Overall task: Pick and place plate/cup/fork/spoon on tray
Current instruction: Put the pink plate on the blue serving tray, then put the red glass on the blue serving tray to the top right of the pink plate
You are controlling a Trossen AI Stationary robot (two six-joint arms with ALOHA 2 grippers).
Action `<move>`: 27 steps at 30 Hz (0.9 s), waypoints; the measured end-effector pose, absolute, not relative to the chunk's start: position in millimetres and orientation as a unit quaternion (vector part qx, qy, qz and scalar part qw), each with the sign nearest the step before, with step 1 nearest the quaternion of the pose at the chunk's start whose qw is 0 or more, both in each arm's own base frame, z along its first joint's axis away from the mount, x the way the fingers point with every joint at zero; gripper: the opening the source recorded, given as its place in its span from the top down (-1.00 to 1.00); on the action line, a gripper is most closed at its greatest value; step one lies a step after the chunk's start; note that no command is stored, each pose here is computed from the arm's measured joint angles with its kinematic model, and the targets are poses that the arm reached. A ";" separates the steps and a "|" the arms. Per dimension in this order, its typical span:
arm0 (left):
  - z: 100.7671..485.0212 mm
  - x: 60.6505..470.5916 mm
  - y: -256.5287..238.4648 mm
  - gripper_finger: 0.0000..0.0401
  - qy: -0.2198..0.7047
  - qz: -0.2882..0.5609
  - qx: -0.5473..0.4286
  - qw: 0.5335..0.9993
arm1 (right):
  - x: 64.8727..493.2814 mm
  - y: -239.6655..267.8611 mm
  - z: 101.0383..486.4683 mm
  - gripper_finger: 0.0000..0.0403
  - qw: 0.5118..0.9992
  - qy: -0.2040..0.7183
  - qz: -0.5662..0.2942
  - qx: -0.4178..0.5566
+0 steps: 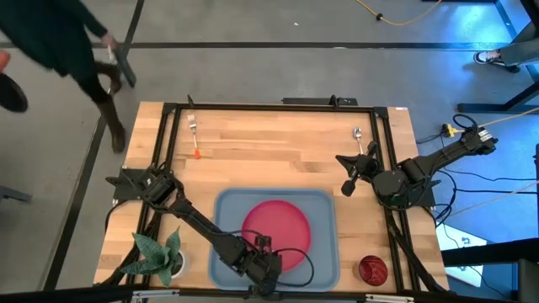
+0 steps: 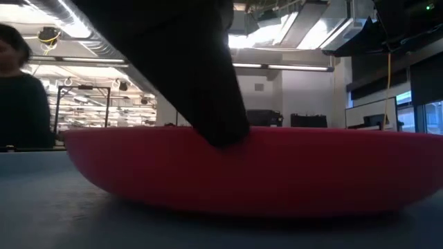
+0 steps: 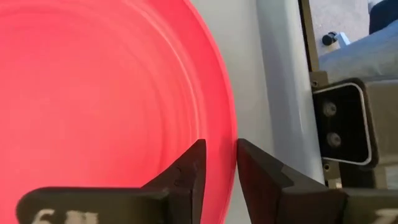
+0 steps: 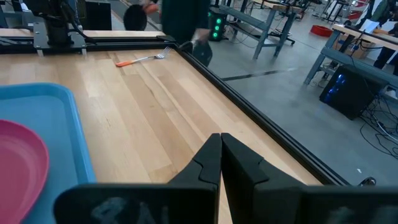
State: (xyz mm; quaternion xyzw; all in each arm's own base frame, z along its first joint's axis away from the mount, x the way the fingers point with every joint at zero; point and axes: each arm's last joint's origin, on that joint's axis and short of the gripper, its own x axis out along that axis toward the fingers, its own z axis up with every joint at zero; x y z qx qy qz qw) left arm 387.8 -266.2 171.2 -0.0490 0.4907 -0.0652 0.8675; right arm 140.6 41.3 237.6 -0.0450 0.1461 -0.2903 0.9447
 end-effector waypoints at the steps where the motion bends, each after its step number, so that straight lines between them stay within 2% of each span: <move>1: 171.2 388.1 -265.7 0.58 0.491 -0.066 -0.049 0.867 | 140.6 41.3 237.6 0.92 0.945 0.146 -0.290 -0.045; 8: 182.5 386.4 -263.9 0.58 0.481 -0.098 -0.008 0.871 | 140.6 41.4 237.7 0.92 0.944 0.151 -0.286 -0.059; 11: 194.8 383.2 -261.6 0.58 0.473 -0.100 0.002 0.876 | 141.7 43.2 237.4 0.92 0.952 0.163 -0.249 -0.070; 19: 236.7 366.4 -242.8 0.58 0.448 -0.018 0.048 0.893 | 144.6 52.4 235.5 0.92 0.976 0.195 -0.090 -0.033; 27: 274.0 344.6 -219.1 0.58 0.434 0.066 0.084 0.895 | 145.0 56.2 235.1 0.92 0.978 0.204 -0.034 0.010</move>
